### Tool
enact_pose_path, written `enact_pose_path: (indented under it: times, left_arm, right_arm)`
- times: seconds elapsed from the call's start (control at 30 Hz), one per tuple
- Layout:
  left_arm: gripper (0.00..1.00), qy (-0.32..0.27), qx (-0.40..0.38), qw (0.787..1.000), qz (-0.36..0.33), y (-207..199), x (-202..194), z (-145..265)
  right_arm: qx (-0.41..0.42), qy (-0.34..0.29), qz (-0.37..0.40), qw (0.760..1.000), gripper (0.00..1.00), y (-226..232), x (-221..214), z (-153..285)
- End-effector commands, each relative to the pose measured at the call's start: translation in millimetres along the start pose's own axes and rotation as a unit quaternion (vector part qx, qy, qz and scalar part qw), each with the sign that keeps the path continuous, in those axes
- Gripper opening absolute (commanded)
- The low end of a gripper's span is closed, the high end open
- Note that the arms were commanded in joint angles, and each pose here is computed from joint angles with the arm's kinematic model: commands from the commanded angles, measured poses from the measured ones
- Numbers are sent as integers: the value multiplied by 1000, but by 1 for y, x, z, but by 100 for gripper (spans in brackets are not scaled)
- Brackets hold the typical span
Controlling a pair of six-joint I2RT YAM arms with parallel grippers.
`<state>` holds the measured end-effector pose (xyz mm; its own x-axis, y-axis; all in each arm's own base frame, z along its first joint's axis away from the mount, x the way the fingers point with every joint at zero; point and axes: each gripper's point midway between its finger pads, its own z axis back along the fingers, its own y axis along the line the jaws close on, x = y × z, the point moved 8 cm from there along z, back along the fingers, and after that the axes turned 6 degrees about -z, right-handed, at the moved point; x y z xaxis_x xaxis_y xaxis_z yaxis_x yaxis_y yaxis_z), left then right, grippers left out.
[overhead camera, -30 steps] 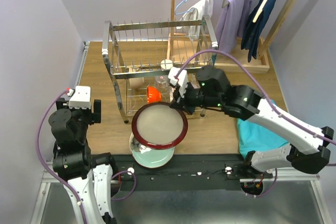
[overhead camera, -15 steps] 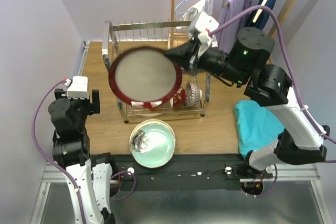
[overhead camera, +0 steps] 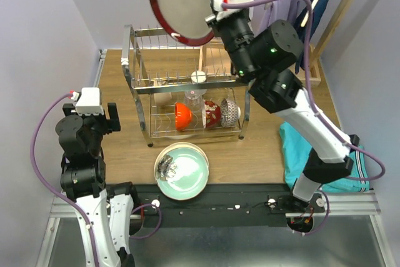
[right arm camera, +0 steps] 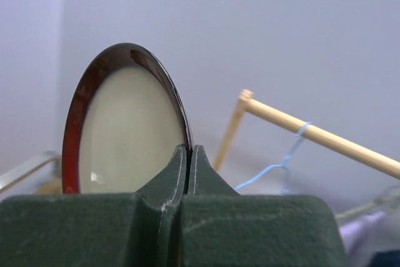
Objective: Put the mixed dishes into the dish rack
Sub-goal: Insert the plate into the dish rack
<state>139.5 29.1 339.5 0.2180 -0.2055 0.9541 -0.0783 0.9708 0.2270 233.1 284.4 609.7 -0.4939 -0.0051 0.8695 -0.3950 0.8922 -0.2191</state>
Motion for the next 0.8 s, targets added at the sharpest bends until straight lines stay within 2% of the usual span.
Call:
enact_pose_path:
  times: [0.0,0.17,0.3,0.47,0.57,0.7,0.77]
  left_arm:
    - [89,-24,3,1000,16,-2,8,5]
    - [90,-16,-1,999,36,-6,-1,6]
    - [90,-9,-10,999,47,-11,-10,4]
    - [90,-8,-17,999,46,-14,-14,0]
    - [90,-16,-18,999,43,-14,-14,-2]
    - [91,-21,-19,999,41,-16,-21,-9]
    - [91,-29,-8,999,41,-14,-22,-12]
  right_arm:
    - [-194,-43,27,980,0,-43,28,-3]
    - [-246,3,73,966,0,-40,12,-8]
    - [-296,-1,105,949,0,-47,13,-5]
    - [-307,14,137,942,0,-55,19,5]
    - [-296,50,174,938,0,-59,22,13]
    - [-308,120,236,914,0,-63,18,24]
    - [-312,144,244,907,0,-63,18,31]
